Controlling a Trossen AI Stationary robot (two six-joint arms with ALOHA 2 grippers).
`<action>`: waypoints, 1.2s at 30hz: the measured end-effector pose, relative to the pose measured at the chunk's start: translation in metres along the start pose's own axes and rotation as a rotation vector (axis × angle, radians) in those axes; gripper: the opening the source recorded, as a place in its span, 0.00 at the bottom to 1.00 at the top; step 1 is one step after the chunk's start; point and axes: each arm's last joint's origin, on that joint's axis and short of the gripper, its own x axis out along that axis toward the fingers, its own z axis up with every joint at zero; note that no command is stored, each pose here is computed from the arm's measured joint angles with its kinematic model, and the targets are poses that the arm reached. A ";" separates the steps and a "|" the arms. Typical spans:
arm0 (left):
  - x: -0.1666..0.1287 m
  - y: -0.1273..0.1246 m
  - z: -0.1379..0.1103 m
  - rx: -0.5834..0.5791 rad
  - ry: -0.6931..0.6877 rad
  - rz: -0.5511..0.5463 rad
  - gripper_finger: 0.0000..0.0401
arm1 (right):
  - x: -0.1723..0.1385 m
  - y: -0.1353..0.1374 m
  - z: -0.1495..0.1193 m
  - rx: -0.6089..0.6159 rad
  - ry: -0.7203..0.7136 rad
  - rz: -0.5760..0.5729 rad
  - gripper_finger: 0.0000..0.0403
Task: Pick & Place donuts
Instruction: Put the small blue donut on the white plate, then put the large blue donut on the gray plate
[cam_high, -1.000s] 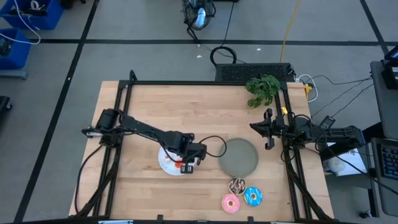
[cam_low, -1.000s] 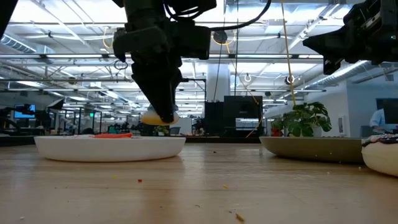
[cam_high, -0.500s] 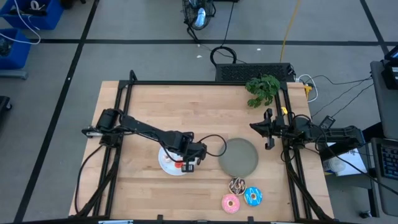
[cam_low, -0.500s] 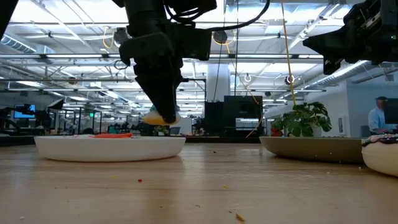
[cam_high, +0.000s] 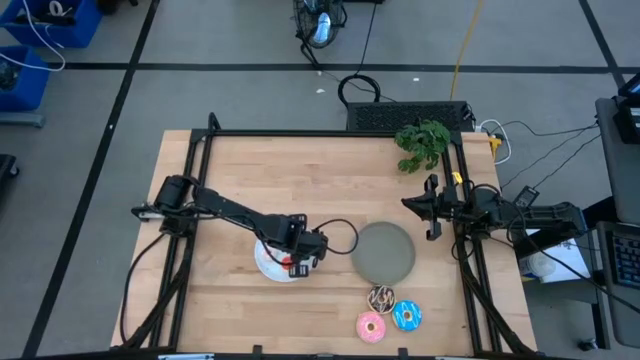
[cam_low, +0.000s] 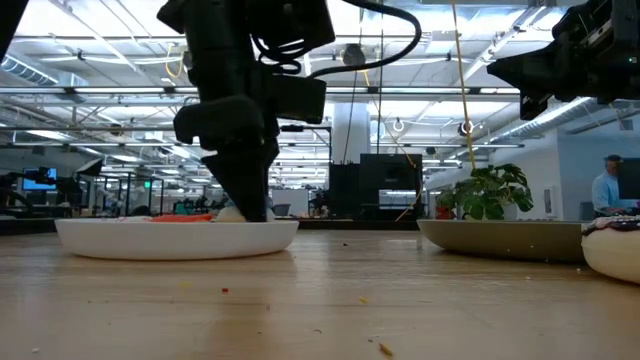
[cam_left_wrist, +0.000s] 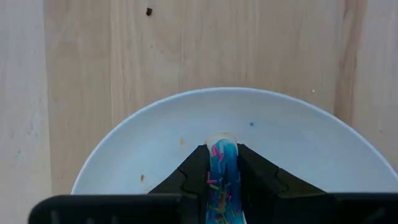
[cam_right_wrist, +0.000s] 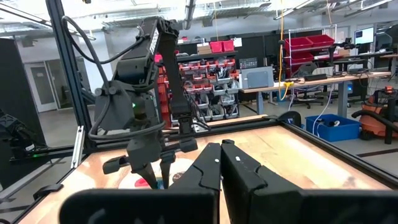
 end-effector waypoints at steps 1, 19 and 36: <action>0.000 0.000 0.000 -0.001 -0.002 0.000 0.18 | 0.000 0.000 0.000 0.000 0.000 0.000 0.00; 0.000 0.000 -0.001 0.001 0.008 -0.006 0.42 | 0.000 0.000 0.000 0.000 0.000 0.000 0.00; -0.001 0.003 0.002 -0.002 0.006 0.004 0.75 | 0.000 0.000 0.000 0.000 0.000 0.000 0.00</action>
